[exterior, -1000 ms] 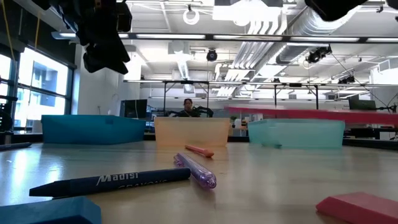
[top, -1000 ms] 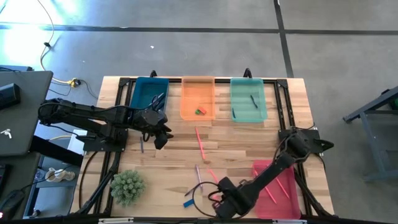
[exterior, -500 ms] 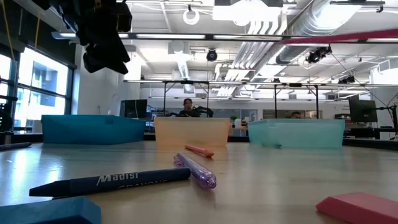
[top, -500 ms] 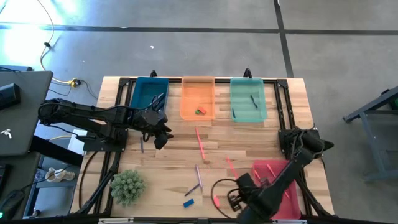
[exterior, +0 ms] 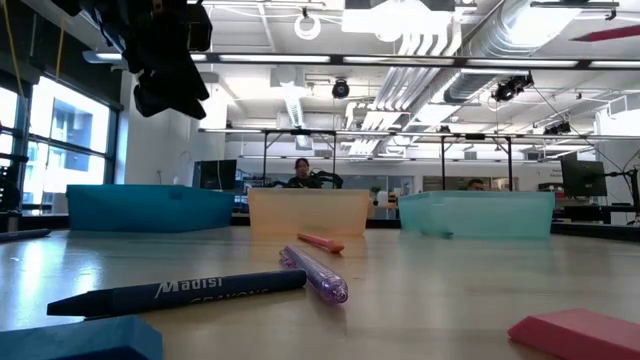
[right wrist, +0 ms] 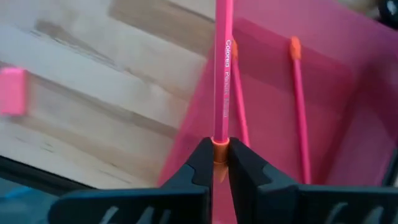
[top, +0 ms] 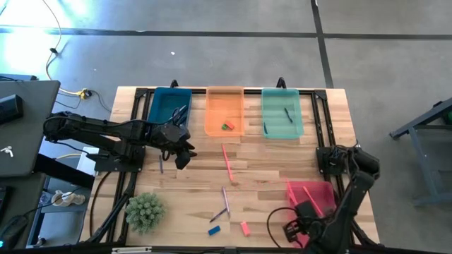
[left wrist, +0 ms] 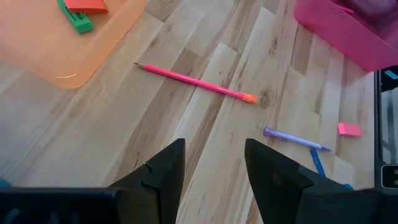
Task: Sort crayons/erasers/pens/pencils in bins
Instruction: Put the pink colored pencil into the pink bin
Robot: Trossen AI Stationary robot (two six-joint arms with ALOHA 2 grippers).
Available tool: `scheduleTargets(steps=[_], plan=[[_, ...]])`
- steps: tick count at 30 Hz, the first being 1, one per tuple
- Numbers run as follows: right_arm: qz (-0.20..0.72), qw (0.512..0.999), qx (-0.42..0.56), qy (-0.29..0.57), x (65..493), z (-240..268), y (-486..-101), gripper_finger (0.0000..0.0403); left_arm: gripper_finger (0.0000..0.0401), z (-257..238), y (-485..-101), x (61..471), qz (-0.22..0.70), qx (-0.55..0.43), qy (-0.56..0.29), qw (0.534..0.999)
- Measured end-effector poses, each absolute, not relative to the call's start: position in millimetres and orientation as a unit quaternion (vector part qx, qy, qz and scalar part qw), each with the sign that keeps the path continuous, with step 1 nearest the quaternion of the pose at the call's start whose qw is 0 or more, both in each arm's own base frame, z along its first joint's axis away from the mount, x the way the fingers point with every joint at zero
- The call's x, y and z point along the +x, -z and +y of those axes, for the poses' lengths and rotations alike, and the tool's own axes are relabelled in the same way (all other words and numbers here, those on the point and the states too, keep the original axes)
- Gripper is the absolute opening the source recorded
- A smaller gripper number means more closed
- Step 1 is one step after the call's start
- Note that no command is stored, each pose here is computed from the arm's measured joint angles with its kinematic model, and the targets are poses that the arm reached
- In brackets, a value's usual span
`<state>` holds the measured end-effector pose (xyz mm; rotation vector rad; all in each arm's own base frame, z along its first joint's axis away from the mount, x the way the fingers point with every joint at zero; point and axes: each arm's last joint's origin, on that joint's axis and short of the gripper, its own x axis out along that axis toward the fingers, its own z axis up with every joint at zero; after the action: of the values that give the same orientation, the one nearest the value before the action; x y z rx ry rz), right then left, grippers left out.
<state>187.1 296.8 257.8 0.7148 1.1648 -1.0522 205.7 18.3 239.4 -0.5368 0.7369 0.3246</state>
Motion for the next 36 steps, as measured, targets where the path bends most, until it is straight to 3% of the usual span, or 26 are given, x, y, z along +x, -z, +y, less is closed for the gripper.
scheduleTargets(steps=[15,36], plan=[[0.593,0.604,0.287,0.448,150.7,315.9,-244.5,0.0009,0.0155,18.2,-239.3,205.7,0.354,-0.258,-0.156,0.885],[0.652,0.562,0.34,0.377,139.4,329.6,-177.7,0.0009,0.0155,18.2,-239.3,205.7,0.354,-0.258,-0.156,0.885]])
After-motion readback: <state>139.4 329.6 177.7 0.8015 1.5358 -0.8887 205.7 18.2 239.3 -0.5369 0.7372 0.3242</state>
